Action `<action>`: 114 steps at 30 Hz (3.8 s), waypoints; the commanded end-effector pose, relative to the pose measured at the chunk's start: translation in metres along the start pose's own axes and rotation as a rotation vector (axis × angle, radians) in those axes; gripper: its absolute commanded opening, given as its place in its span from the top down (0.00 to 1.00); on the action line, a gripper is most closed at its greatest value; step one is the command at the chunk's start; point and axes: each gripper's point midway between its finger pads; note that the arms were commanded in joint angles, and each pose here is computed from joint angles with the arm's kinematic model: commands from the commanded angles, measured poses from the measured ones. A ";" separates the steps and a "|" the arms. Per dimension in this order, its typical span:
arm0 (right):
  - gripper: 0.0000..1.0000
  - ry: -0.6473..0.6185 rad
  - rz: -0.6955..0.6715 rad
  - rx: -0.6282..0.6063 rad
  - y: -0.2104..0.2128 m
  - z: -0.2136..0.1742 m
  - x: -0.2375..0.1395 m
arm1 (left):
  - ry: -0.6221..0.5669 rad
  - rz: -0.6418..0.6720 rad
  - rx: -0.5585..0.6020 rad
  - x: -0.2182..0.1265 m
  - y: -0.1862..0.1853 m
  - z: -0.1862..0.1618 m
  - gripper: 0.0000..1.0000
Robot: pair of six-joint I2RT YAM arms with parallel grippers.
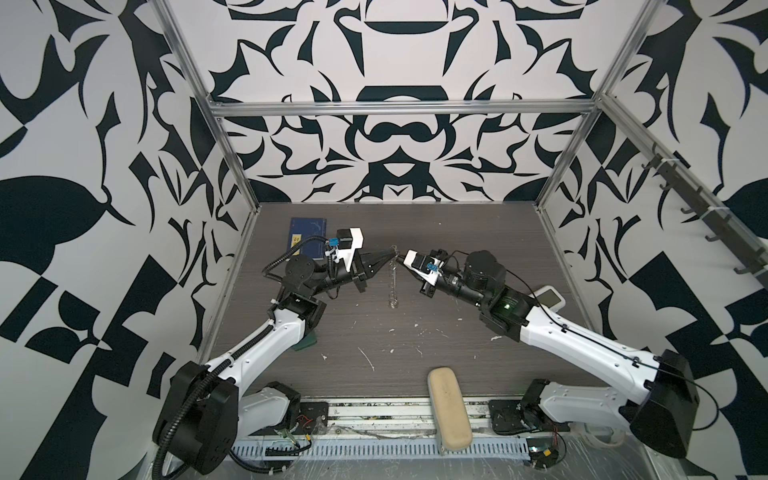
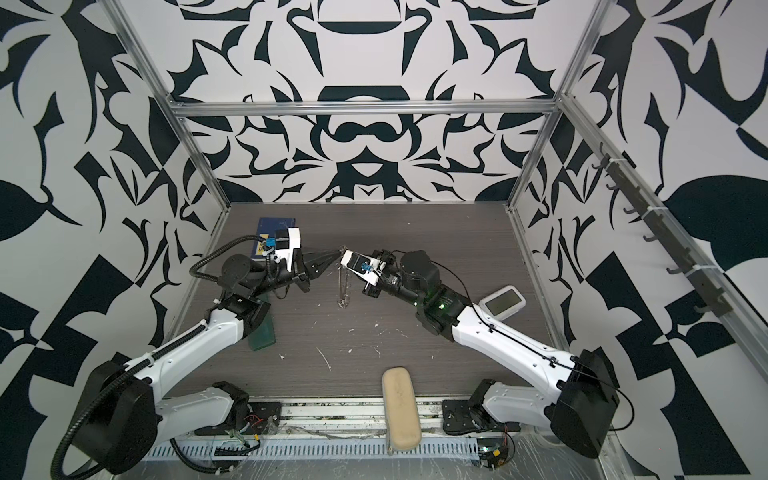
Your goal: Remove the keys from the keyring
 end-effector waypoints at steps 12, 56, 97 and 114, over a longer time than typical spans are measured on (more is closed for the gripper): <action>0.73 -0.100 0.050 0.033 0.003 0.036 -0.007 | -0.049 -0.013 0.042 -0.001 -0.003 0.017 1.00; 0.74 -0.122 0.001 0.078 -0.007 0.033 -0.007 | -0.052 -0.014 0.038 0.000 -0.001 0.020 1.00; 1.00 -0.134 0.040 -0.039 0.001 0.041 -0.017 | -0.153 -0.231 0.252 -0.021 -0.028 0.037 1.00; 1.00 -0.095 -0.012 -0.201 0.000 0.019 -0.019 | -0.141 -0.288 0.461 -0.005 -0.001 0.026 1.00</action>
Point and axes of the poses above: each gripper's point midway between its finger pads, its own x axis out along the fingers, its own y axis along the line the jaws close on, z = x × y, and after that the axes turned 11 degrees about x, right-handed
